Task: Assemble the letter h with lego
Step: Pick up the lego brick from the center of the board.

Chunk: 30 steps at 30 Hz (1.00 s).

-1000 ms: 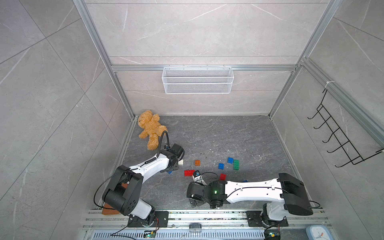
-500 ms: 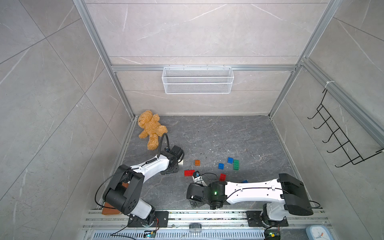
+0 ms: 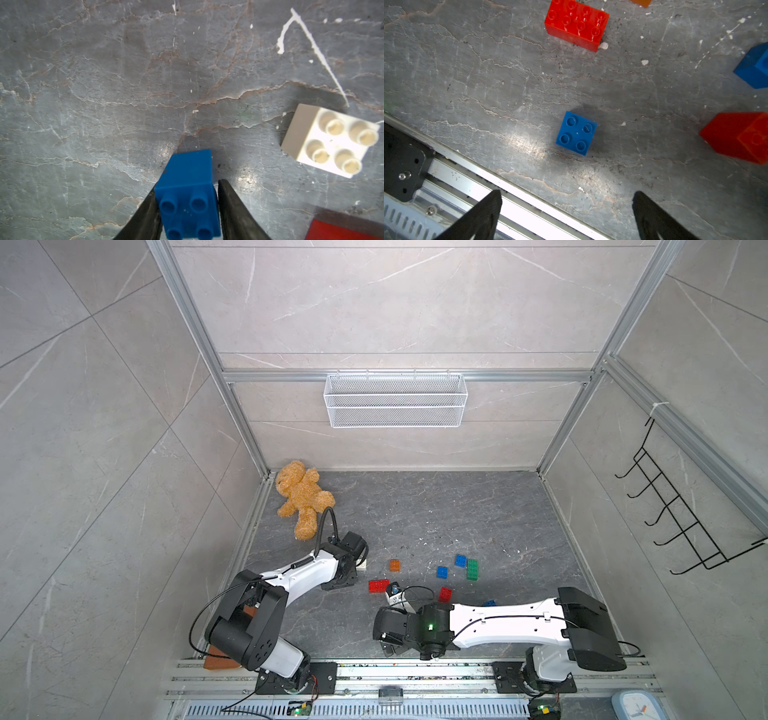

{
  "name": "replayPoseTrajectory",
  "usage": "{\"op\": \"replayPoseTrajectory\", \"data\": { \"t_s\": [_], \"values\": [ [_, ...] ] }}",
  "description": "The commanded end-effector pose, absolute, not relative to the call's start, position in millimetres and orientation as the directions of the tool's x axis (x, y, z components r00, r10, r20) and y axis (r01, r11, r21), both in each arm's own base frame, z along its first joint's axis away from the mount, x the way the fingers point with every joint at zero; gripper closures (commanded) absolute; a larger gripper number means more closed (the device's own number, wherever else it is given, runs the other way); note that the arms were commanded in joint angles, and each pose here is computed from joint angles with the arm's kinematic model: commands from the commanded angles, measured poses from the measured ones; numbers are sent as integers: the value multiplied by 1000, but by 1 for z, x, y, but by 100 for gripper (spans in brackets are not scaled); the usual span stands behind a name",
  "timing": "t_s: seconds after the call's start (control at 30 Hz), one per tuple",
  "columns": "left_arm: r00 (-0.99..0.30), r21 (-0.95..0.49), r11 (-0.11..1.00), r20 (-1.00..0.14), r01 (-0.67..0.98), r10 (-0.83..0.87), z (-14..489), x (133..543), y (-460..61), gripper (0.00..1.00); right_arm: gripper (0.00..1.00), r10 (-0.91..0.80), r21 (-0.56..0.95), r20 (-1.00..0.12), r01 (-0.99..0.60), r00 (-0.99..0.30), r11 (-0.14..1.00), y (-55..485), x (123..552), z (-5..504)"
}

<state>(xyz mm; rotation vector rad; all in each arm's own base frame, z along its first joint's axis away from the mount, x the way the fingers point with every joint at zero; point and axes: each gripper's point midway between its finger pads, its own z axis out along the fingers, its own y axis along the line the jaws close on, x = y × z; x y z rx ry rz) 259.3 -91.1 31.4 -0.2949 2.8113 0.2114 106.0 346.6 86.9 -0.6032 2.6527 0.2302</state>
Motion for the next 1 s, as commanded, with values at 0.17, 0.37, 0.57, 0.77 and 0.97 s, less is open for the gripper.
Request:
{"op": "replayPoseTrajectory", "data": {
  "t_s": [0.17, 0.37, 0.57, 0.77, 0.97],
  "values": [
    [-920, 96, 968, -344, -232, -187, 41, 260, -91, 61, 0, -381, 73, -403, -445, -832, 893, 355, 102, 80],
    [-919, 95, 968, -348, -234, -188, 42, 259, -90, 67, 0, -372, 127, -394, -451, -840, 884, 365, 96, 81],
    [-918, 72, 969, -345, -235, -197, 45, 254, -92, 89, 0, -355, 150, -380, -435, -854, 888, 366, 96, 80],
    [-910, -12, 974, -353, -227, -217, 58, 239, -100, 100, 4, -289, 225, -349, -379, -891, 897, 368, 105, 77],
    [-904, -61, 974, -365, -217, -224, 73, 219, -102, 100, 11, -228, 237, -336, -316, -914, 919, 359, 122, 71]
  ]
}}
